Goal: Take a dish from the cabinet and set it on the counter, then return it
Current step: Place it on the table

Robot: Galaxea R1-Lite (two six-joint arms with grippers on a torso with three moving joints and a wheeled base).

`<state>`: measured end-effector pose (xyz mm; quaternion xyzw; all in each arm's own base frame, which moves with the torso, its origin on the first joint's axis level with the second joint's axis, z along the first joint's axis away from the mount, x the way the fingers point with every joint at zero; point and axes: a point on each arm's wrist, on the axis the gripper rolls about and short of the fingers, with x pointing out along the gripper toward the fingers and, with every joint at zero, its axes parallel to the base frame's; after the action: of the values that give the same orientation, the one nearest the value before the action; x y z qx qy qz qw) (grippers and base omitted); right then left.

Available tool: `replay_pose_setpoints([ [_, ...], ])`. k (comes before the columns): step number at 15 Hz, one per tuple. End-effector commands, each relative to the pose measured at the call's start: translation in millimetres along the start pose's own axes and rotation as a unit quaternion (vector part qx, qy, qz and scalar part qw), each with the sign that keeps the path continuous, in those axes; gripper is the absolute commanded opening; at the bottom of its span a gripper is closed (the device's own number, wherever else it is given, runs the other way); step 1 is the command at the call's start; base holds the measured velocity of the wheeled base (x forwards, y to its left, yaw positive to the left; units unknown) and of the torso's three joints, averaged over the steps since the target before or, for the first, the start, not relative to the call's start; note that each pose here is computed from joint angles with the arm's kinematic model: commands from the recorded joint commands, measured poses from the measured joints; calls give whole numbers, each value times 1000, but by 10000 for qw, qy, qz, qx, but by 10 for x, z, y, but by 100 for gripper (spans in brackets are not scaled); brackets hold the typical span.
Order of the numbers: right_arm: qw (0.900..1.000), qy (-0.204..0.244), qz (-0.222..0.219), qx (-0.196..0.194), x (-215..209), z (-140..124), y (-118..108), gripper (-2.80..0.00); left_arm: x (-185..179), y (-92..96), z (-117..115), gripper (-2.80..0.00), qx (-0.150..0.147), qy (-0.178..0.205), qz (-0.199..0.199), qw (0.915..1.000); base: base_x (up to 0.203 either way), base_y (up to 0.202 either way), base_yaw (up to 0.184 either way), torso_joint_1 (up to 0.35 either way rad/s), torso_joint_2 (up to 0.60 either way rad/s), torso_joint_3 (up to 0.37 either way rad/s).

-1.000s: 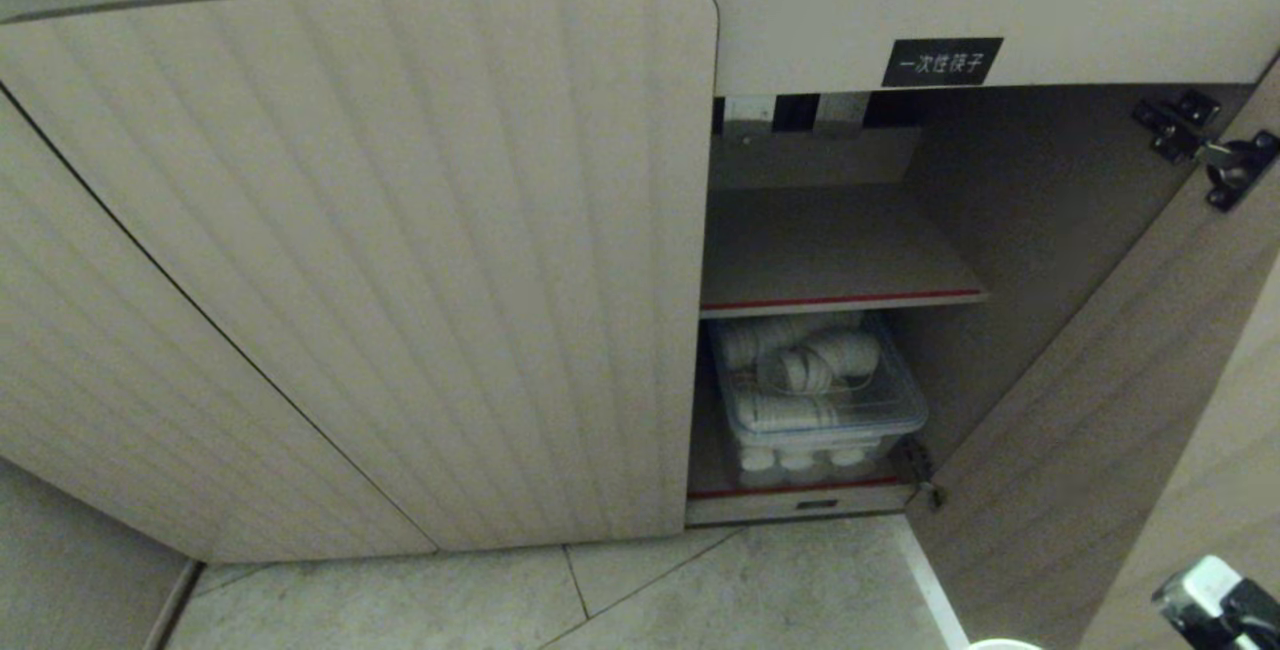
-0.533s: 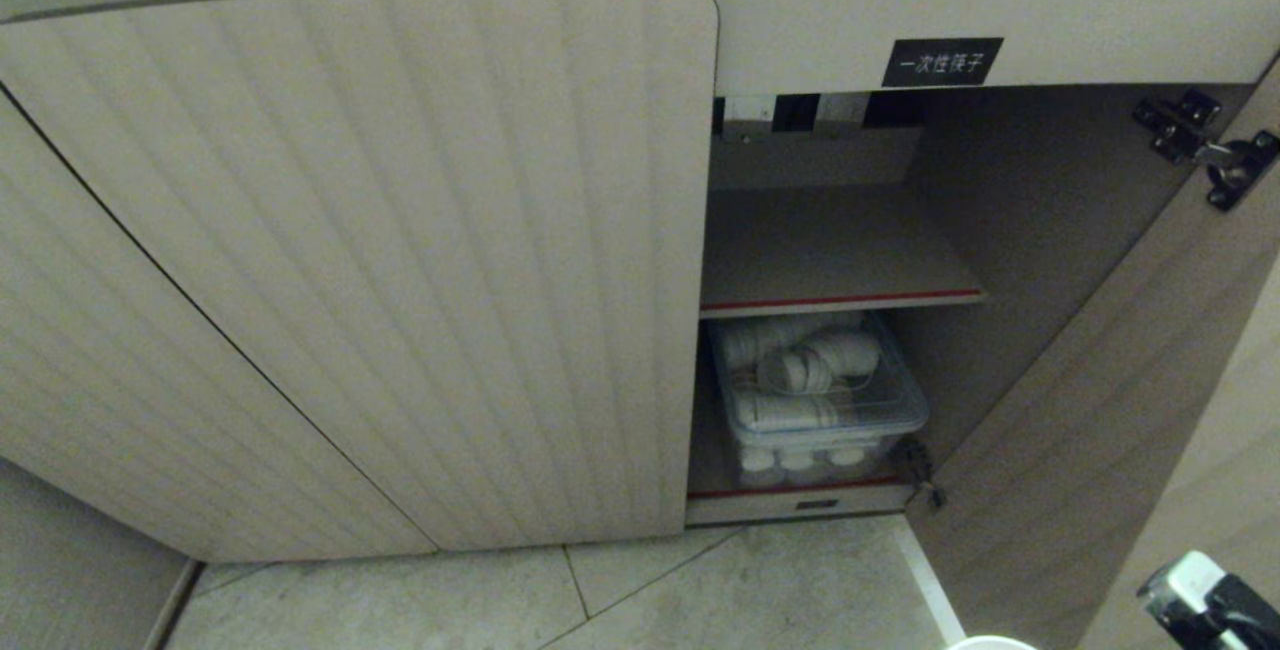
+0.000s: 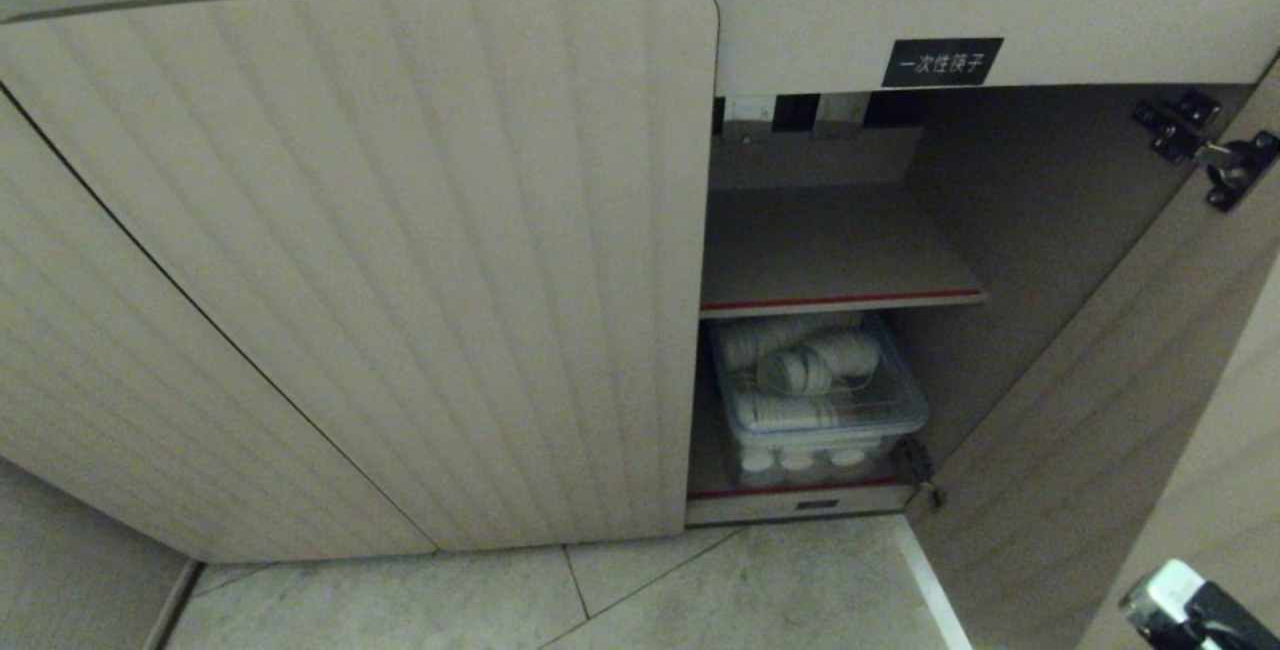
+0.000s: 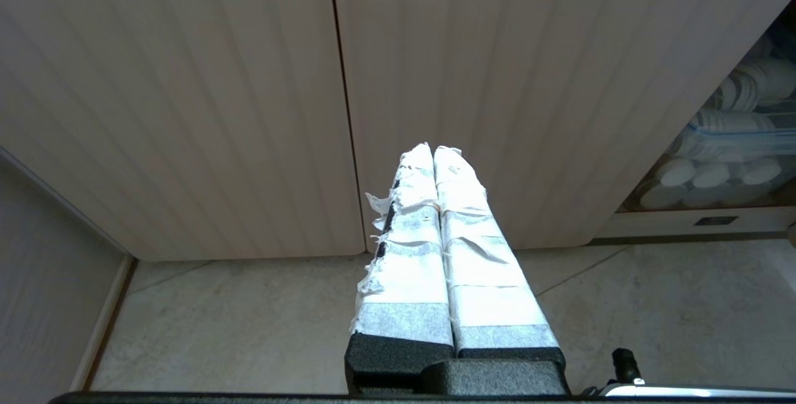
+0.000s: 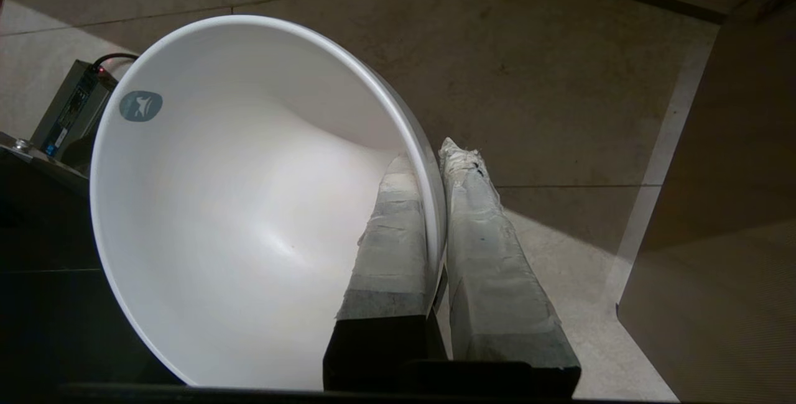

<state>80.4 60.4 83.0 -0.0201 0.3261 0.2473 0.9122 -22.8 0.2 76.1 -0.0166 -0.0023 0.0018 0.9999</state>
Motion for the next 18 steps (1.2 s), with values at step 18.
replay_pose_setpoints([
  [18, 10000, 33, 22, -20, 11, -2, 11, -280, 0, 0, 0, -280, -3, -4, 5, 10000, 0, 0, 0, 0, 0, 0],
])
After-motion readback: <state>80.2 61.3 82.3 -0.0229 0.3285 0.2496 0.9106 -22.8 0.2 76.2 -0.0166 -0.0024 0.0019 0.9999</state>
